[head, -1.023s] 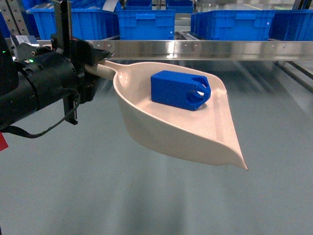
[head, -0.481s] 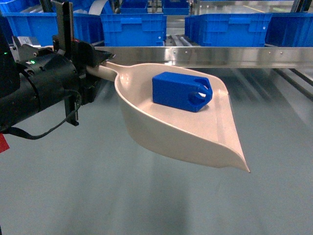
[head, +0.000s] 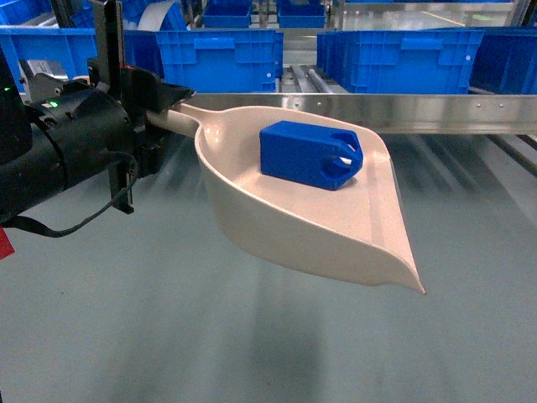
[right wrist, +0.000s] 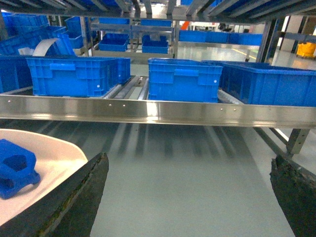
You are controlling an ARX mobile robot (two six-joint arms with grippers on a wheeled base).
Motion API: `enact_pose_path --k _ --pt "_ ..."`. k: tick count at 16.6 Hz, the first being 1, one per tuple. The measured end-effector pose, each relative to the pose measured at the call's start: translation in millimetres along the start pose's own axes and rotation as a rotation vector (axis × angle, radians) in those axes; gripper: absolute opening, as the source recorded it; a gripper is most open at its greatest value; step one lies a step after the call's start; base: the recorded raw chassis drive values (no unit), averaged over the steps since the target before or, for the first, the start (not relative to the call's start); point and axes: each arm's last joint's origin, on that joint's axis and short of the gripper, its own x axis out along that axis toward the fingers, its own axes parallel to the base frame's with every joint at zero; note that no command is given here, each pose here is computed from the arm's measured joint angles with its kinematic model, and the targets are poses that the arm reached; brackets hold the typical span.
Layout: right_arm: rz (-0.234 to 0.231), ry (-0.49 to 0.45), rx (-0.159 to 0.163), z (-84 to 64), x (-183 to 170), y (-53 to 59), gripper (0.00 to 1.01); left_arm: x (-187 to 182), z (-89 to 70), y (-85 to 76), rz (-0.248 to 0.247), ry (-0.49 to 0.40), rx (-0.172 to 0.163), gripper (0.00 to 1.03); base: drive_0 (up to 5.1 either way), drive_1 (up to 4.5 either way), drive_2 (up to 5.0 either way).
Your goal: Place part in tray to right shelf
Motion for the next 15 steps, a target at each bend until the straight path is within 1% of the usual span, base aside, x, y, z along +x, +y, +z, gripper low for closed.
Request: enact_pose_path --k 2,3,4,8,11,14,15 --pt "0.002 -0.001 0.000 0.0 0.0 0.1 0.98 -0.4 2.5 0.6 0.003 -0.010 0.001 0.13 2.6 2.40 -5.0" --pt "0.002 0.002 0.000 -0.3 0.0 0.1 0.98 -0.1 0.7 0.9 0.009 -0.001 0.000 0.13 2.6 2.40 -5.0" --pt "0.001 -0.001 0.000 0.1 0.0 0.1 0.98 -0.1 0.7 0.0 0.000 -0.002 0.000 0.13 2.5 2.19 -5.2" --pt "0.001 0.000 0.000 0.0 0.0 0.1 0.98 -0.1 0.7 0.3 0.002 -0.002 -0.001 0.13 2.5 2.25 -5.1" --pt "-0.001 0.001 0.000 -0.1 0.0 0.0 0.98 0.1 -1.1 0.2 0.004 0.004 0.000 0.13 4.1 3.79 -3.6" --pt "-0.002 -0.001 0.000 0.1 0.0 0.0 0.98 0.2 -2.0 -0.7 -0.004 0.012 0.000 0.13 3.9 3.58 -3.8" --pt "0.003 0.002 0.000 -0.2 0.0 0.3 0.98 0.1 -0.7 0.1 0.003 0.004 -0.001 0.13 2.4 2.28 -5.1"
